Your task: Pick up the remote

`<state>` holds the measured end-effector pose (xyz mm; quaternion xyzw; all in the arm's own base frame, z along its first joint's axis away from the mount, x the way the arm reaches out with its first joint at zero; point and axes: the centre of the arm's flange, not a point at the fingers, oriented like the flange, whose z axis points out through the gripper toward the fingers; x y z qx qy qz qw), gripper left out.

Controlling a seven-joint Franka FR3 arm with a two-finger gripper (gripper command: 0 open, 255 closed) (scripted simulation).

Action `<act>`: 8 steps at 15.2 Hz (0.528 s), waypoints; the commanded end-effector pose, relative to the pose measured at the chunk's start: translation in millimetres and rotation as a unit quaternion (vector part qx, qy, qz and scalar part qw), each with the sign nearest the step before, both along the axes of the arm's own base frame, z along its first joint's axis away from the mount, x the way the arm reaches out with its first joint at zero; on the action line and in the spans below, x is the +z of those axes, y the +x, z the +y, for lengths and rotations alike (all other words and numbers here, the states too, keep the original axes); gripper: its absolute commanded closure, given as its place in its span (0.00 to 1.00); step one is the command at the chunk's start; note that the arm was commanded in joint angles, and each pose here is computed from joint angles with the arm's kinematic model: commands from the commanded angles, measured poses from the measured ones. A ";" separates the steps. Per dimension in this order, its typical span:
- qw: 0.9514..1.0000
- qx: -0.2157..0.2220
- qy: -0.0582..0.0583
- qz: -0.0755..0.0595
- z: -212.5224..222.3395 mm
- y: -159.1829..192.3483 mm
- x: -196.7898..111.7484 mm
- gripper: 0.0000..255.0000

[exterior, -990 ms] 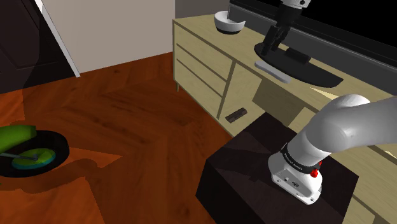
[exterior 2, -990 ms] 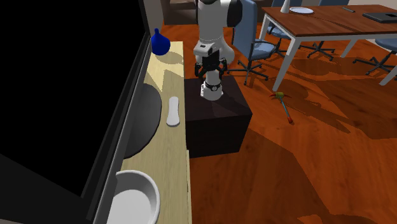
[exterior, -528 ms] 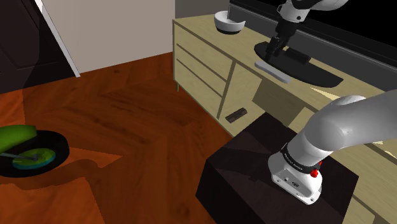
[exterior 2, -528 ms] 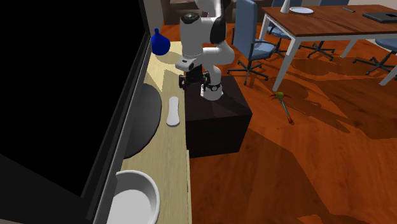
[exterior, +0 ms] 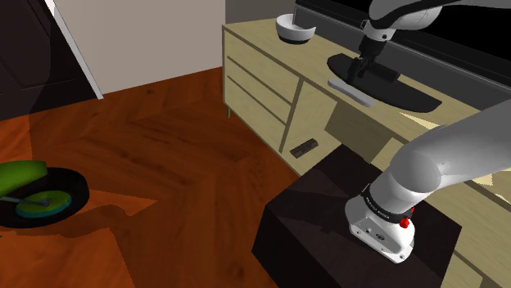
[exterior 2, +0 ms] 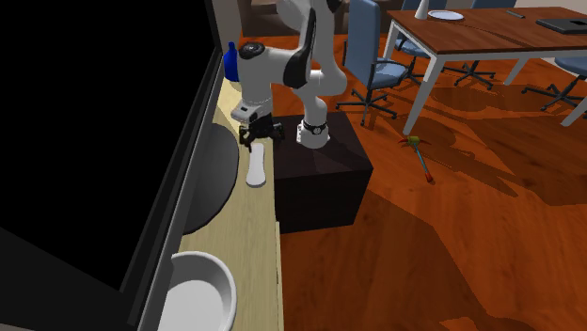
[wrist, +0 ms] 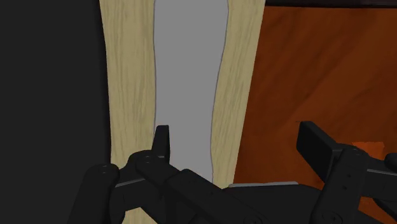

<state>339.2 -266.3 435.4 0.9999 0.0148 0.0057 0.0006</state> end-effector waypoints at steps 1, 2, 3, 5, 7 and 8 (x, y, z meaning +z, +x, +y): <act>1.000 -0.003 -0.006 0.001 -20.8 1.4 -13.2 0.00; 1.000 -0.004 -0.008 0.001 -29.4 2.0 -18.1 0.00; 1.000 -0.004 -0.008 0.001 -29.4 2.0 -23.4 0.00; 1.000 -0.004 -0.008 0.001 -29.4 2.0 -34.0 0.00; 1.000 -0.004 -0.008 0.001 -29.4 2.0 -44.5 0.00; 1.000 -0.004 -0.008 0.001 -29.4 2.0 -49.8 0.00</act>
